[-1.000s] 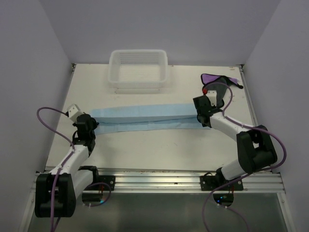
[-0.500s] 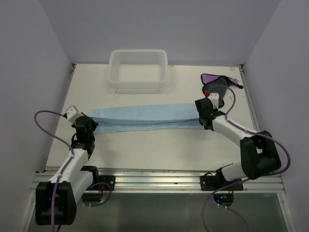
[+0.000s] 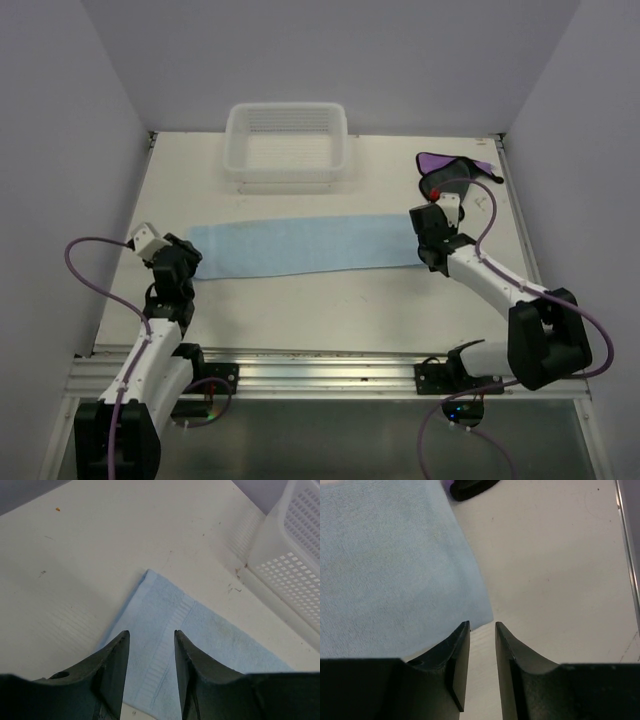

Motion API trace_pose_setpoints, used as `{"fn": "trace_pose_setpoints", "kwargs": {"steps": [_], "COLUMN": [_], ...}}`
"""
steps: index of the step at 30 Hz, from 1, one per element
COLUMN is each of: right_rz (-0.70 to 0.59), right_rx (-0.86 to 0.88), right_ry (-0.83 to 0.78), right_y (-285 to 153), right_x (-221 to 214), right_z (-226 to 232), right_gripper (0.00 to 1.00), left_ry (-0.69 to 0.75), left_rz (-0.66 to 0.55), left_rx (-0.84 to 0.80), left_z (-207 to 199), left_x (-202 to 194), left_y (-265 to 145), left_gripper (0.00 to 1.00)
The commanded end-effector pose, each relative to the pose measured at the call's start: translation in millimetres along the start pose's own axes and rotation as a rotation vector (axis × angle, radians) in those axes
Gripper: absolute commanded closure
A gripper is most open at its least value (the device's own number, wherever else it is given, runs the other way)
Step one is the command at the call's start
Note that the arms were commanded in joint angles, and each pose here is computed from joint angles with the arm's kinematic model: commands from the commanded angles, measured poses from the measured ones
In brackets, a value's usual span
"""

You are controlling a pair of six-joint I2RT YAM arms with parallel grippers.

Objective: Roll the towels
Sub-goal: Fold the towel

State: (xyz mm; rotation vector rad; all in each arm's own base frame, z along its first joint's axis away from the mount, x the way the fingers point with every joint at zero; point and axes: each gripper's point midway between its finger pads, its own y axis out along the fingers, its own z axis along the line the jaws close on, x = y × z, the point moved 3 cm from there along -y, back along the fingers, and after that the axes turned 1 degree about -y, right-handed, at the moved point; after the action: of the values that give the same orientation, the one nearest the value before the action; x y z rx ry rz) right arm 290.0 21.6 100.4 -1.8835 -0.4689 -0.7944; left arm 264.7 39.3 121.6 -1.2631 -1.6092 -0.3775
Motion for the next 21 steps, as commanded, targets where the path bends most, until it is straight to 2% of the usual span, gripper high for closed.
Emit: {"fn": "trace_pose_setpoints", "kwargs": {"steps": [1, 11, 16, 21], "right_rz": [-0.024, -0.057, 0.006, 0.112], "right_rx": [-0.005, 0.124, 0.153, 0.185], "right_ry": [0.038, 0.175, 0.264, 0.408], "right_y": [-12, -33, -20, 9], "right_x": [5, 22, 25, 18], "right_z": [-10, -1, 10, 2], "right_gripper": [0.68, 0.47, 0.46, 0.46], "left_ry": [-0.026, -0.054, -0.058, -0.060], "left_rz": [-0.018, 0.019, 0.063, 0.052], "left_rx": [0.007, -0.106, -0.188, -0.279], "left_z": [-1, -37, -63, -100], "left_x": [8, 21, 31, 72], "left_y": [-2, 5, 6, -2], "left_gripper": [0.55, 0.55, 0.54, 0.52]}}
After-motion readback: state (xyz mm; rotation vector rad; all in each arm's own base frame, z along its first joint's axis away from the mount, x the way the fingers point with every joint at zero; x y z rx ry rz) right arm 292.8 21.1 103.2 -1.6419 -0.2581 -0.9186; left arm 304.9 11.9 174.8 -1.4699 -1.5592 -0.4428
